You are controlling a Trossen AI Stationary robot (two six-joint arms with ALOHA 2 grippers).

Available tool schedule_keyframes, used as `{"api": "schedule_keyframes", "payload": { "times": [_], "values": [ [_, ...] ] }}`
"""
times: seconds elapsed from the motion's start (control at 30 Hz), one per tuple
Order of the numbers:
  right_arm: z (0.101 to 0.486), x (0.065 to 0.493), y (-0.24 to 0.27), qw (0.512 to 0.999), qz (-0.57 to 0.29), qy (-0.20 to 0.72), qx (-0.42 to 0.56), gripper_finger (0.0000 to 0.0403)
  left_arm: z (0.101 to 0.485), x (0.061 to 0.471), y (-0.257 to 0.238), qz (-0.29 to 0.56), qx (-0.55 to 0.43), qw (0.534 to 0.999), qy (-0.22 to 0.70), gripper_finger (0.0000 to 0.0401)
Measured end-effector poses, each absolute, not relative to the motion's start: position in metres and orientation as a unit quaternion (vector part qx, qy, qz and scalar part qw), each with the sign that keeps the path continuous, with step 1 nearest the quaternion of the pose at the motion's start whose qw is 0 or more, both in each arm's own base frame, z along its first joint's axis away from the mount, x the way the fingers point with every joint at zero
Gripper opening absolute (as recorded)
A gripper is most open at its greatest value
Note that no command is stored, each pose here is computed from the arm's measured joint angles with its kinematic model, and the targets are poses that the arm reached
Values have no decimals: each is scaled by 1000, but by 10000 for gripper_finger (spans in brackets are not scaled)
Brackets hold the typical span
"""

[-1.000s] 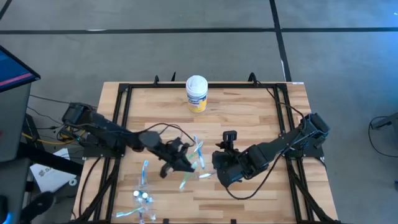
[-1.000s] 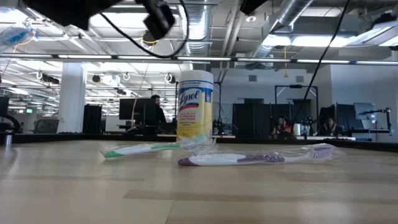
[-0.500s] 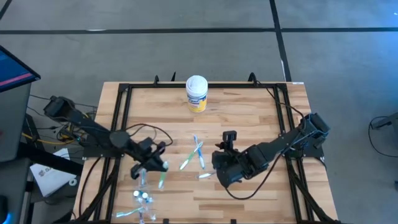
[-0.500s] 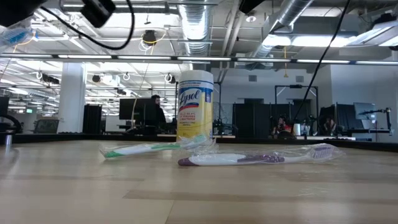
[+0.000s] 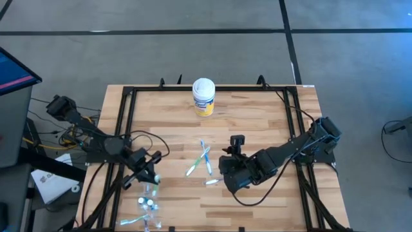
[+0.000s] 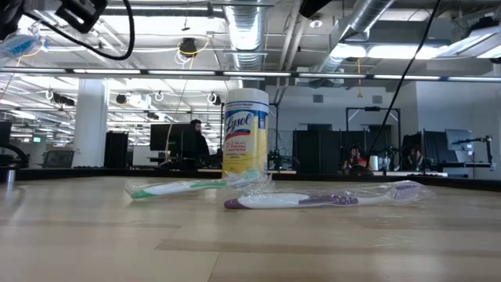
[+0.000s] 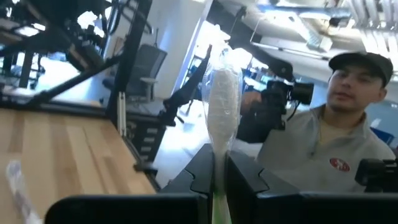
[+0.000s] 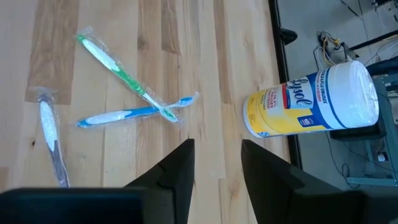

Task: Pick & Place toothbrushing station
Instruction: Put the right green toothbrush into the transparent organizer

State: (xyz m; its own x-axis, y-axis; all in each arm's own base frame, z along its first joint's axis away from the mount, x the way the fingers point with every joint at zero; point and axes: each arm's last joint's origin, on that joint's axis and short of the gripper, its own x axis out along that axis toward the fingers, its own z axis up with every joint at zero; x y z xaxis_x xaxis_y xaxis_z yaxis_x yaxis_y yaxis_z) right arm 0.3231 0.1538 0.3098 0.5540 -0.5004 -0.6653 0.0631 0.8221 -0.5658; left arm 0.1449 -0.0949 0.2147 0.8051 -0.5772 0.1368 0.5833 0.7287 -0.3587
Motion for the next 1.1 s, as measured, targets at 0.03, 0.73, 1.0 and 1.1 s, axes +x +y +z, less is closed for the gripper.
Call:
{"api": "schedule_keyframes", "payload": {
  "times": [0.03,0.73,1.0,1.1],
  "values": [
    [310,323,154,847,-167,441,-247,123,213,143,-95,-314,-194,929,-2,12],
    [310,324,155,850,-166,436,-243,123,212,113,-95,-315,-164,935,27,12],
    [310,324,155,851,-166,436,-242,123,204,105,-97,-291,-126,946,65,12],
    [310,324,155,851,-166,435,-242,123,203,102,-98,-292,-123,946,69,12]
  ]
}}
